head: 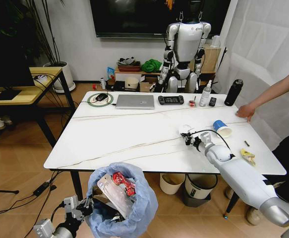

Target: Pick up the trash bin and place the trash from the table into it.

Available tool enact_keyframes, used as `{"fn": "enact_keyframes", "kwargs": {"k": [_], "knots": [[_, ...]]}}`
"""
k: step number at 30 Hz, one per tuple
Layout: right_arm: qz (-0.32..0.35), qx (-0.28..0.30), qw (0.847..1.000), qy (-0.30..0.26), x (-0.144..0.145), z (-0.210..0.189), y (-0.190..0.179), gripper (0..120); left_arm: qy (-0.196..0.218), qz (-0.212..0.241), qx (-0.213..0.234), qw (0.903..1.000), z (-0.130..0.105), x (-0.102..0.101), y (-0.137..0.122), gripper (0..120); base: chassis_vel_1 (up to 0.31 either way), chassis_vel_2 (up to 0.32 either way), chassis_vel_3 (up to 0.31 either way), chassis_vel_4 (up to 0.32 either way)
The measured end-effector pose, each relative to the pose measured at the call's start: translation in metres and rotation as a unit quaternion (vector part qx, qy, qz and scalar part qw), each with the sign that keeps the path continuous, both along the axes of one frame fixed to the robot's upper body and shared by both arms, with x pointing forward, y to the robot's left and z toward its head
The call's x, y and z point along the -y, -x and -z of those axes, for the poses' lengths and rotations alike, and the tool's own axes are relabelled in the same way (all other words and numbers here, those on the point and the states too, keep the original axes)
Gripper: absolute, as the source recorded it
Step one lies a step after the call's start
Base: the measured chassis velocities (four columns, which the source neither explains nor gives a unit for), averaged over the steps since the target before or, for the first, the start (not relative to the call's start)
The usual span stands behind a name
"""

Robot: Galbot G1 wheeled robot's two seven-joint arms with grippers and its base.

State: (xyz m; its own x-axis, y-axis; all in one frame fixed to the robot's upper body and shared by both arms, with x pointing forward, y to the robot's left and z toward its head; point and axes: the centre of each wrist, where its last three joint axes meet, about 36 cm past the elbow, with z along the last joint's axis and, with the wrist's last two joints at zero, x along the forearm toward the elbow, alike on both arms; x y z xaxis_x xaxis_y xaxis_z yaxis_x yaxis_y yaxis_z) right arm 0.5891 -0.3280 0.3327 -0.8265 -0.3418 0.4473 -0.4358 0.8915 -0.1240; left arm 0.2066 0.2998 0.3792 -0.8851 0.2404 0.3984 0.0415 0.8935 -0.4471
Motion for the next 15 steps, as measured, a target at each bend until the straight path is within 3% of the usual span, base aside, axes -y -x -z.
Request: {"fn": "enact_keyframes", "kwargs": {"k": [11, 15], "knots": [[-0.034, 0.035, 0.998, -0.033, -0.005, -0.022, 0.012, 0, -0.001, 0.001, 0.001, 1.0000, -0.001, 0.000, 0.000, 0, 0.000, 0.000, 0.000, 0.000], [-0.088, 0.068, 0.988, -0.103, -0.028, -0.047, 0.029, 0, 0.000, 0.001, 0.002, 1.0000, -0.001, 0.000, 0.000, 0, 0.000, 0.000, 0.000, 0.000]]}}
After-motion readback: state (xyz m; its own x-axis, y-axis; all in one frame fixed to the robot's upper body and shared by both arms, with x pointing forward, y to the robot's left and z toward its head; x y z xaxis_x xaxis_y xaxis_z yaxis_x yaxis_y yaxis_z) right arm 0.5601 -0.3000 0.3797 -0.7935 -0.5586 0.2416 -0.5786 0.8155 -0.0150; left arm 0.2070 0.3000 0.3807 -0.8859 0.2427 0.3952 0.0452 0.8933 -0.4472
